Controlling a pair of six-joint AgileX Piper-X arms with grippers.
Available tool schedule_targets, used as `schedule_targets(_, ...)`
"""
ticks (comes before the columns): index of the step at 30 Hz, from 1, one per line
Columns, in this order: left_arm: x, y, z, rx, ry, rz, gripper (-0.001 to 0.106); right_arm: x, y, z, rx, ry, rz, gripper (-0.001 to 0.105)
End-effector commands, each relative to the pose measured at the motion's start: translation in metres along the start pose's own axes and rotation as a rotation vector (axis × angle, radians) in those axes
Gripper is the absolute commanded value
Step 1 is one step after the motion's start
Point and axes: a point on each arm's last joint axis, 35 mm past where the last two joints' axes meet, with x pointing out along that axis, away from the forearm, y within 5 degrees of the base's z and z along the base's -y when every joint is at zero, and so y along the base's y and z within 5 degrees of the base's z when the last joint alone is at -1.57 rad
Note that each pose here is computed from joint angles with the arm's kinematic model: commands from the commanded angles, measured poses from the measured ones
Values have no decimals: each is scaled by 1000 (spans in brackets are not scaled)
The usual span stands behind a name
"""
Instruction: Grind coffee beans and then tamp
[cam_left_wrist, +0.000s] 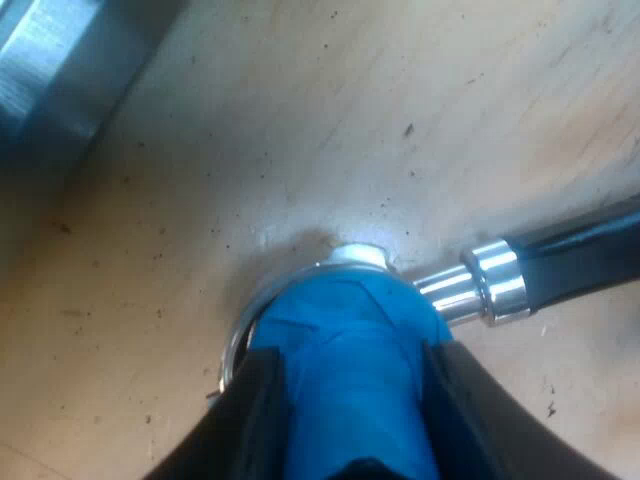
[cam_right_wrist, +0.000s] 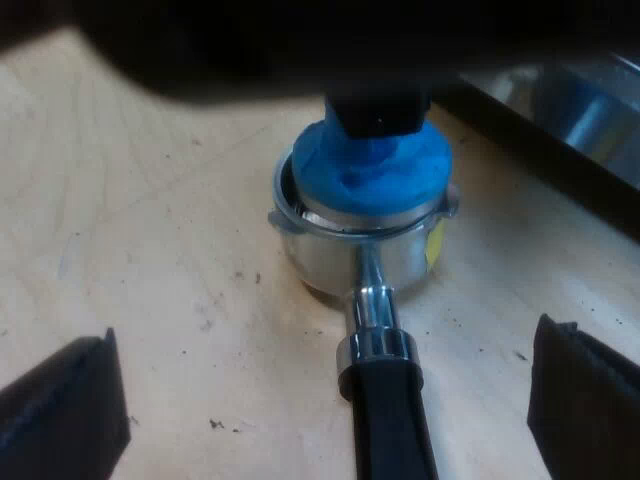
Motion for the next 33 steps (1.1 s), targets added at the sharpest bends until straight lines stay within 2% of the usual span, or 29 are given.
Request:
schedule_targets(1, -1, 0, 2, -6, -12, 22, 0, -1, -1, 2, 1, -17, -9, 82)
schedule_targets(17, 2, 2, -1, -12, 8, 30, 0, -1, -1, 2, 1, -17, -9, 82)
schedule_targets(26, 16, 3, -2, -21, 57, 4, 0, -1, -1, 2, 1, -17, -9, 82)
schedule_targets(31, 21, 5, -9, -25, 73, 5, 0, -1, -1, 2, 1, -17, -9, 82)
schedule_targets(33, 27, 7, -17, -28, 91, 7, 0, -1, -1, 2, 1, -17, -9, 82)
